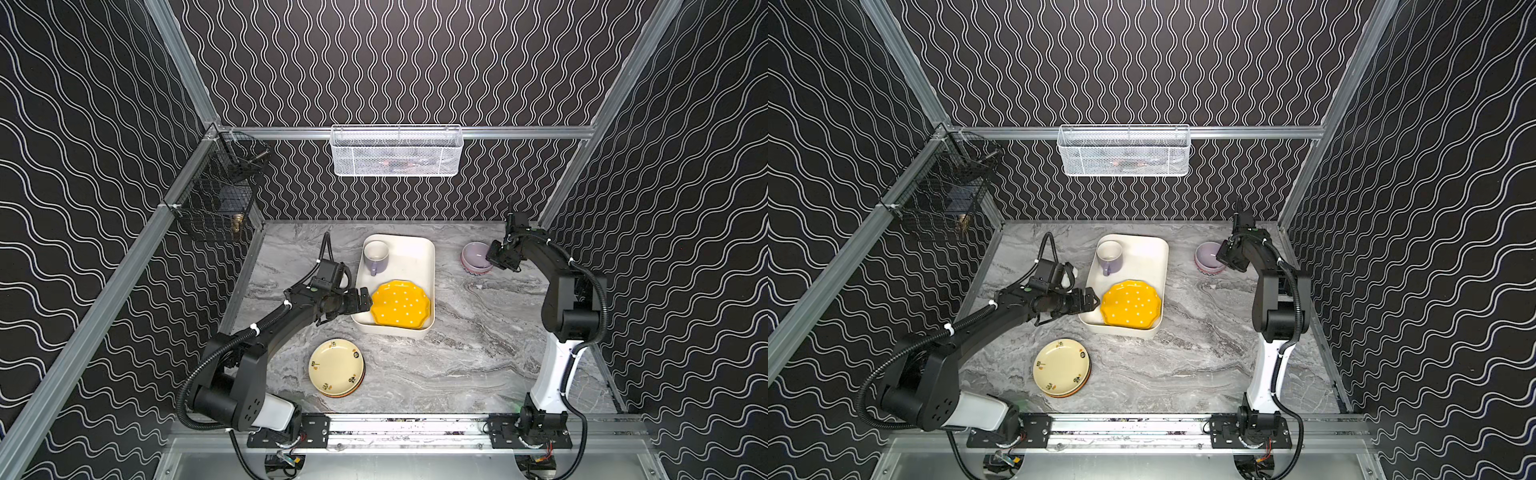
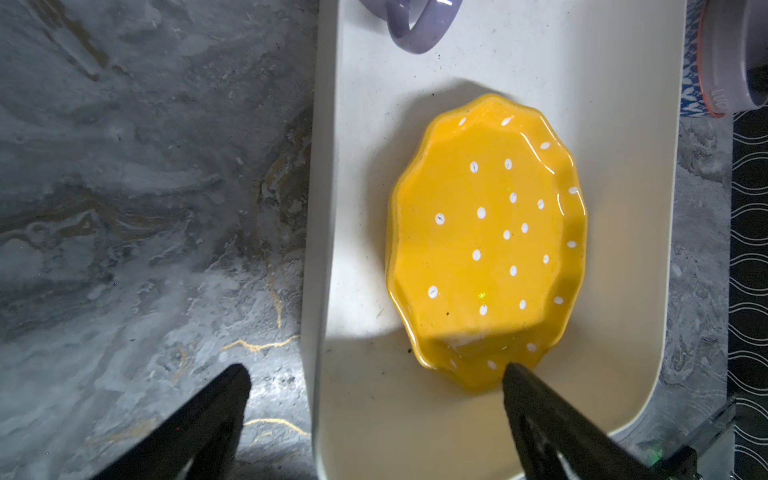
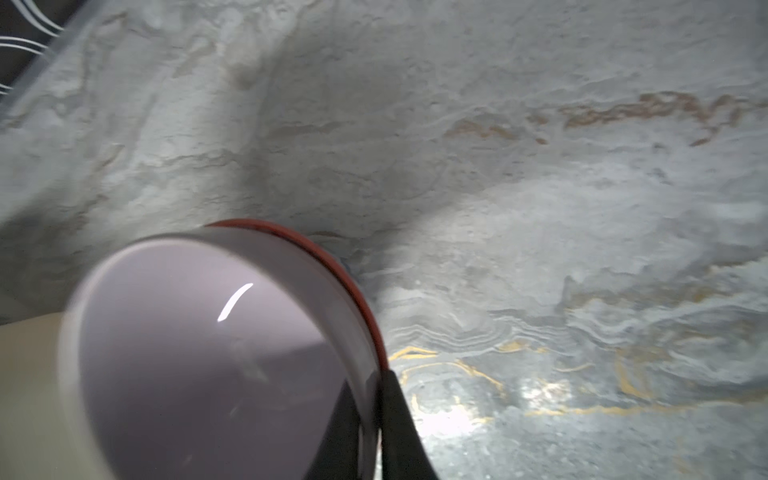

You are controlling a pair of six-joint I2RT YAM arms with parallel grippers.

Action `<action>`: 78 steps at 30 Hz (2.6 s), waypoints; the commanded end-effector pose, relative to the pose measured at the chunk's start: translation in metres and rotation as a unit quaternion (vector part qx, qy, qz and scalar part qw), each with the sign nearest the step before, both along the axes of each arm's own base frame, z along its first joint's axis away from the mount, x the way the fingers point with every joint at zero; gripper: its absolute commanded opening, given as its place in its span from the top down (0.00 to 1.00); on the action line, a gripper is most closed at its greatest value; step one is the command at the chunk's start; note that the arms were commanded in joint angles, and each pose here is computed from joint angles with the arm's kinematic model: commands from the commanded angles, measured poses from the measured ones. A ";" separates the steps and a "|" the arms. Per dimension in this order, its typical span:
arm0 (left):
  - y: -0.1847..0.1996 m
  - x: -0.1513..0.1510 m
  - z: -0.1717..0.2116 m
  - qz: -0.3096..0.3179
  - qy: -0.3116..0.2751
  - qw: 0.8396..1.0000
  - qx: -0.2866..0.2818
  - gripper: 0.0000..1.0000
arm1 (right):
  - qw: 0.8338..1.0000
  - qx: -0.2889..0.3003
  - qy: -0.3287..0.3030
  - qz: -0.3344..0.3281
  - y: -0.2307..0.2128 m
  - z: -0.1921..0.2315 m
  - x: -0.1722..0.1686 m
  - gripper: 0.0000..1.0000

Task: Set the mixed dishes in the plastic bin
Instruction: 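Lower the plate into the bin with left gripper while right reaches the bowl, then grasp the rim of the orange-patterned bowl with the right gripper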

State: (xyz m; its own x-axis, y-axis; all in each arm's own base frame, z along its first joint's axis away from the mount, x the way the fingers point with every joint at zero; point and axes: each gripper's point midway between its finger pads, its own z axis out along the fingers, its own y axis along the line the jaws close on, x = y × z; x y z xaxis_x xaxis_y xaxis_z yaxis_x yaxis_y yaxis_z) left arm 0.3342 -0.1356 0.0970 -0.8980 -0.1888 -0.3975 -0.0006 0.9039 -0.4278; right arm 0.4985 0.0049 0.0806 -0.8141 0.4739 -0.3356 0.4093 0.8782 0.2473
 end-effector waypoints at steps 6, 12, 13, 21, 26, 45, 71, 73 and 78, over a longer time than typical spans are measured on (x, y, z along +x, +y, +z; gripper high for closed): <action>-0.004 0.000 0.010 -0.014 -0.014 1.000 -0.009 0.01 | 1.000 -0.006 -0.015 0.003 -0.001 0.021 0.002 0.97; -0.005 -0.002 0.014 -0.018 -0.018 1.000 -0.012 0.01 | 0.999 -0.008 -0.030 0.002 -0.001 0.042 0.001 0.98; -0.005 -0.003 0.015 -0.019 -0.020 1.000 -0.013 0.01 | 0.999 -0.007 -0.034 0.002 -0.001 0.046 0.001 0.98; -0.003 -0.009 0.019 -0.027 -0.025 0.999 -0.007 0.01 | 0.998 -0.015 -0.053 0.032 0.031 0.074 -0.002 0.99; -0.002 -0.015 0.019 -0.033 -0.024 0.999 -0.005 0.01 | 0.995 -0.016 -0.066 0.074 0.085 0.090 -0.003 0.99; 0.001 -0.031 0.027 -0.054 -0.037 0.998 0.001 0.01 | 0.984 -0.017 -0.039 0.173 0.217 0.046 0.011 0.98; 0.000 -0.030 0.020 -0.059 -0.032 0.998 -0.002 0.01 | 0.981 0.000 -0.028 0.192 0.233 0.020 0.012 0.59; 0.001 -0.030 0.020 -0.056 -0.032 0.998 -0.001 0.01 | 0.981 -0.002 -0.038 0.188 0.228 0.034 0.011 0.58; 0.001 -0.030 0.017 -0.057 -0.027 0.998 -0.002 0.01 | 0.986 -0.009 -0.070 0.154 0.188 0.077 0.005 0.57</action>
State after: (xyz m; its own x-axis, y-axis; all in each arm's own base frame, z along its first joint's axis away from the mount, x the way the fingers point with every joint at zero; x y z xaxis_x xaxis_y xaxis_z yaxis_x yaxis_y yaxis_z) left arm 0.3016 -0.1343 0.1137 -0.8968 -0.1084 -0.4289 0.0998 0.8950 -0.4348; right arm 0.5025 0.2132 0.1363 -0.8937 0.1649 -0.4172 0.0548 0.9631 0.2633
